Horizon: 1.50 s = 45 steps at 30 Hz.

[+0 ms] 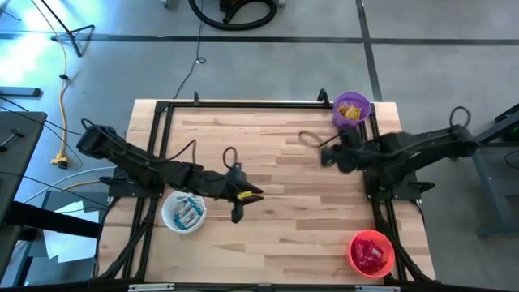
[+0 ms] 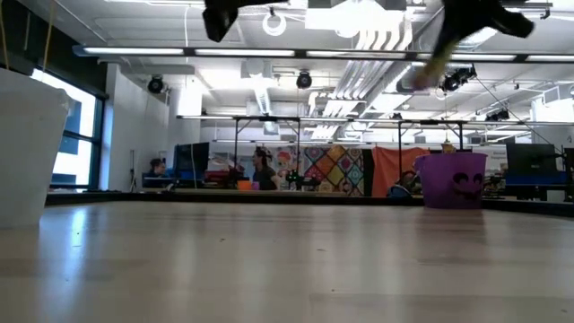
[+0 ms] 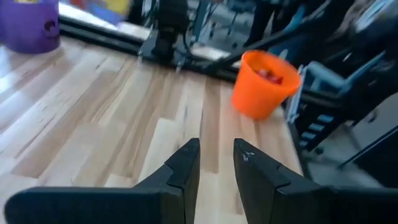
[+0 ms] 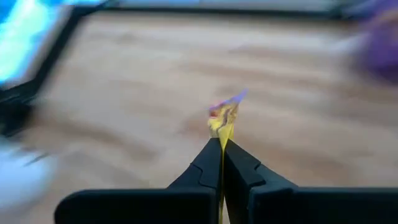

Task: Sort candy
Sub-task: Put the yellow candy into the purple bin

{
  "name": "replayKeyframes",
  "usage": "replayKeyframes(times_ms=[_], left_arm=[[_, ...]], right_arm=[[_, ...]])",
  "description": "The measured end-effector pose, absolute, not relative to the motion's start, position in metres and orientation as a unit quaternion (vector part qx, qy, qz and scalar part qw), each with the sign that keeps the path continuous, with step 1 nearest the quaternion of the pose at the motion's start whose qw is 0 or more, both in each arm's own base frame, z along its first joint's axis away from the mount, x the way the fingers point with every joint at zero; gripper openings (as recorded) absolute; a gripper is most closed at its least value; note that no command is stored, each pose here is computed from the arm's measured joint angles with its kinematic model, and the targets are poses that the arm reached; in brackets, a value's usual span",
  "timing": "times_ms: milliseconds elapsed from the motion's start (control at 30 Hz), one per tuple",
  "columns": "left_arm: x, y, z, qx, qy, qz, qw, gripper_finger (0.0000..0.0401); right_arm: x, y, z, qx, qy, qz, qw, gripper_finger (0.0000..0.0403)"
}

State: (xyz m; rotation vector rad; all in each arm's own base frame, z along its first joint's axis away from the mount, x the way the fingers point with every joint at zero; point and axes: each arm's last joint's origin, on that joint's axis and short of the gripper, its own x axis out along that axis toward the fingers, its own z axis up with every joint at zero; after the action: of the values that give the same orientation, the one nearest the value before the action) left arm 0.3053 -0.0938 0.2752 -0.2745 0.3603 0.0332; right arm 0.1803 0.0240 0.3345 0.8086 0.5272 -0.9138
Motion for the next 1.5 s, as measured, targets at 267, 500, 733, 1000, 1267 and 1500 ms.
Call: replayKeyframes(times_ms=[267, 500, 733, 1000, 1267, 1500], left_arm=[[0.269, -0.075, 0.272, -0.170, 0.106, -0.006, 0.980, 0.0051], [0.256, -0.053, 0.271, -0.179, 0.091, 0.025, 0.979, 0.0011], [0.254, -0.039, 0.270, -0.187, 0.093, 0.038, 0.977, 0.0001], [0.253, -0.034, 0.269, -0.196, 0.099, 0.049, 0.974, 0.0000], [0.253, -0.035, 0.269, -0.199, 0.099, 0.049, 0.974, 0.0000], [0.253, -0.035, 0.269, -0.199, 0.099, 0.049, 0.974, 0.0000]], right_arm=[[0.121, -0.036, 0.334, 0.264, 0.238, -0.619, 0.701, 0.0000], [0.118, -0.087, 0.307, 0.223, 0.258, -0.642, 0.687, 0.0000], [0.102, -0.147, 0.266, 0.245, 0.254, -0.650, 0.673, 0.0000], [0.110, -0.152, 0.256, 0.221, 0.231, -0.684, 0.656, 0.0001], [0.113, -0.152, 0.254, 0.284, 0.194, -0.673, 0.655, 0.0092], [0.122, -0.164, 0.248, 0.315, 0.152, -0.685, 0.640, 0.0147]])
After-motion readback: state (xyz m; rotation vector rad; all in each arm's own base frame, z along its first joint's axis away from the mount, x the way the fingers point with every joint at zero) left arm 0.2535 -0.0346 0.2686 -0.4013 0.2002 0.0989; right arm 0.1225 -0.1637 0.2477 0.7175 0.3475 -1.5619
